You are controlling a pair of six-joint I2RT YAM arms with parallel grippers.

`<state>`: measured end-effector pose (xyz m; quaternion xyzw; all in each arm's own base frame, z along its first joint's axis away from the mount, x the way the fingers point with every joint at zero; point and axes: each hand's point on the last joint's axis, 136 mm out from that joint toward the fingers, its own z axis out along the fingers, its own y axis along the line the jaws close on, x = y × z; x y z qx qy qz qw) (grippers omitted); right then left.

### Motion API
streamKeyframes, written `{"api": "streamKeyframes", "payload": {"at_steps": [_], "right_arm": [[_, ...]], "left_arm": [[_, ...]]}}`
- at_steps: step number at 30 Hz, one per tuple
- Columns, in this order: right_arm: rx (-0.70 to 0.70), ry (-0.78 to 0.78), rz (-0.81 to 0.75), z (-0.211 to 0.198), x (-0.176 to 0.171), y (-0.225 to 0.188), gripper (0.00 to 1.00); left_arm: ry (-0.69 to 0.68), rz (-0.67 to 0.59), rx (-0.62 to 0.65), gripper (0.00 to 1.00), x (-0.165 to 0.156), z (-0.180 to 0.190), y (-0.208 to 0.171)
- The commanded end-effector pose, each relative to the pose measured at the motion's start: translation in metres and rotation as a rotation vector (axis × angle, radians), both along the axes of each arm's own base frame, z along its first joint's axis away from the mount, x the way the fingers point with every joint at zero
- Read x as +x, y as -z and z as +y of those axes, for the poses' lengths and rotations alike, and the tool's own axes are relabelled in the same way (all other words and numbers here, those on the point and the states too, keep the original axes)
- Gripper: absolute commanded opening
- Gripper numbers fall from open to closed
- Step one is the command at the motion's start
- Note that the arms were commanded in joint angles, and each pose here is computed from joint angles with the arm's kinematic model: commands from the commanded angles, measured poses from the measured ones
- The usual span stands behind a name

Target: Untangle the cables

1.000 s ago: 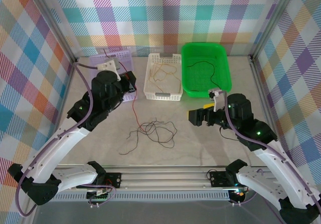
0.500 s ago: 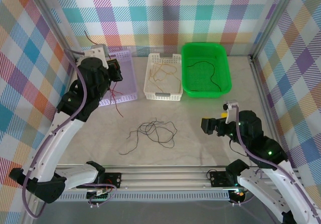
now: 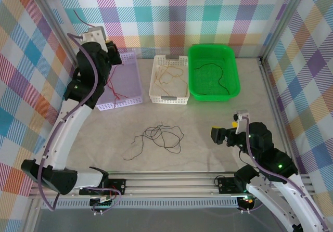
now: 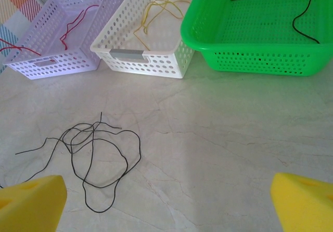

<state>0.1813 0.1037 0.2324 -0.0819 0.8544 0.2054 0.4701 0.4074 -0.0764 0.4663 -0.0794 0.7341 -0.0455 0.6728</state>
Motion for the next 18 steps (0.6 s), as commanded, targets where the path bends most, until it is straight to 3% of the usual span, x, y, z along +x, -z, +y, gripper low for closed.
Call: {"api": "streamKeyframes", "payload": {"at_steps": [1,9,18], "right_arm": [[0.008,0.001,-0.028,0.001,0.003,-0.003,1.00],[0.017,-0.021,-0.020,0.005,0.002,-0.001,1.00],[0.024,-0.047,-0.016,0.010,0.001,0.000,1.00]], "left_arm": [[-0.041,-0.084,0.027,0.00,0.019,0.008,-0.019],[-0.120,-0.054,0.088,0.00,0.079,0.020,0.021],[-0.184,0.069,0.122,0.00,0.137,0.023,0.112]]}}
